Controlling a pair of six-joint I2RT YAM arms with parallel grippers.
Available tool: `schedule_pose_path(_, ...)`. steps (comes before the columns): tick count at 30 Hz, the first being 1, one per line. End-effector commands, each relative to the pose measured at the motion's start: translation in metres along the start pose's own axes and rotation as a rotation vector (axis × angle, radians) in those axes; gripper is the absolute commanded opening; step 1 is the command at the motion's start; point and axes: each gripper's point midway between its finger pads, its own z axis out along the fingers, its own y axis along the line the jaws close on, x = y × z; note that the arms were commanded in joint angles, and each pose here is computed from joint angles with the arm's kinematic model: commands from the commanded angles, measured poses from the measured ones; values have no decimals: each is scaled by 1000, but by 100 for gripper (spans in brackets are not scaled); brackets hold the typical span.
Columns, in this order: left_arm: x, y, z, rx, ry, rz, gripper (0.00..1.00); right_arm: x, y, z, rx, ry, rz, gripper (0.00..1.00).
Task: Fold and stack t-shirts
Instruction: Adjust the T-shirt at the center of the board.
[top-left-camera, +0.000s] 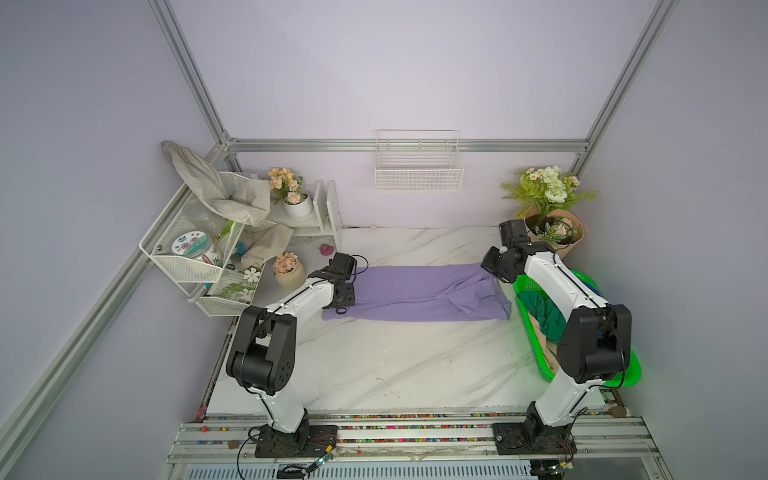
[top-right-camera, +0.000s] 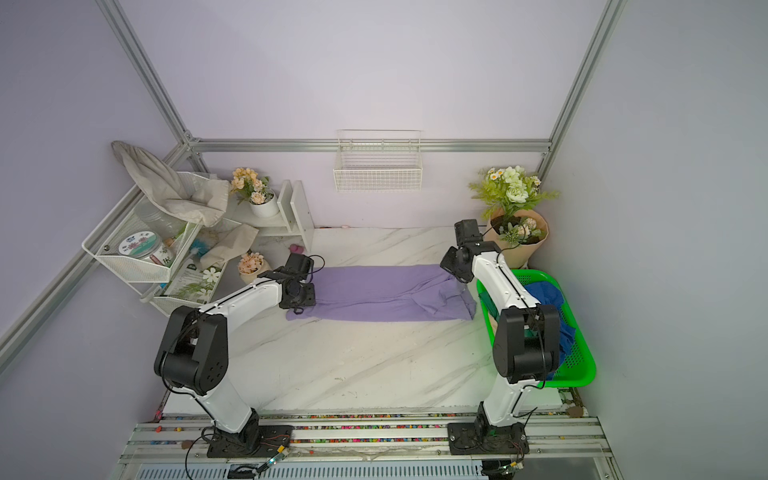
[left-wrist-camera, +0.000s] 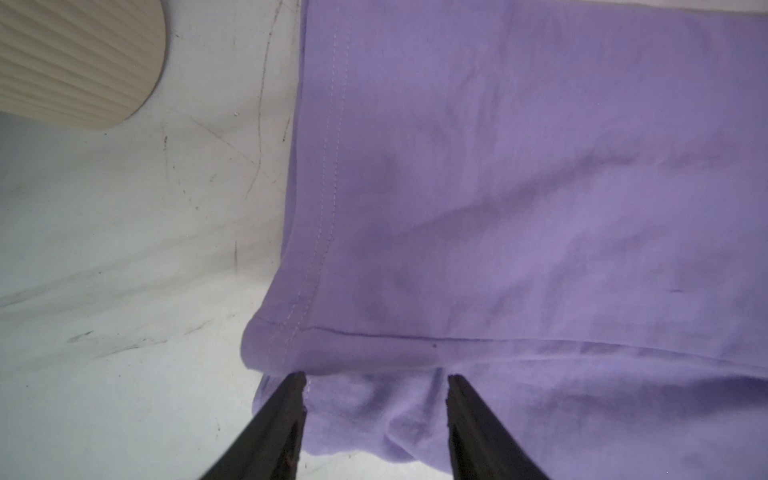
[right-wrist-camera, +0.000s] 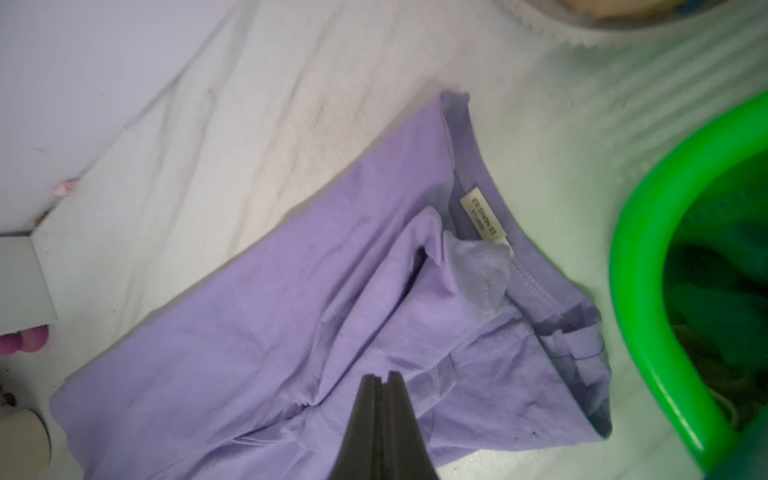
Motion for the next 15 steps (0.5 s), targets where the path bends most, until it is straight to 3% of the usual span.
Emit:
schedule_pose_path(1, -29, -7, -10, 12, -56, 0, 57, 22, -9, 26, 14, 76, 4, 6)
schedule_pose_path(10, -16, 38, 3, -245, 4, 5, 57, 20, -5, 31, 14, 89, 9, 4)
schedule_pose_path(15, -12, 41, -5, -230, -1, -42, 57, 36, -17, 38, 48, 121, 32, 3)
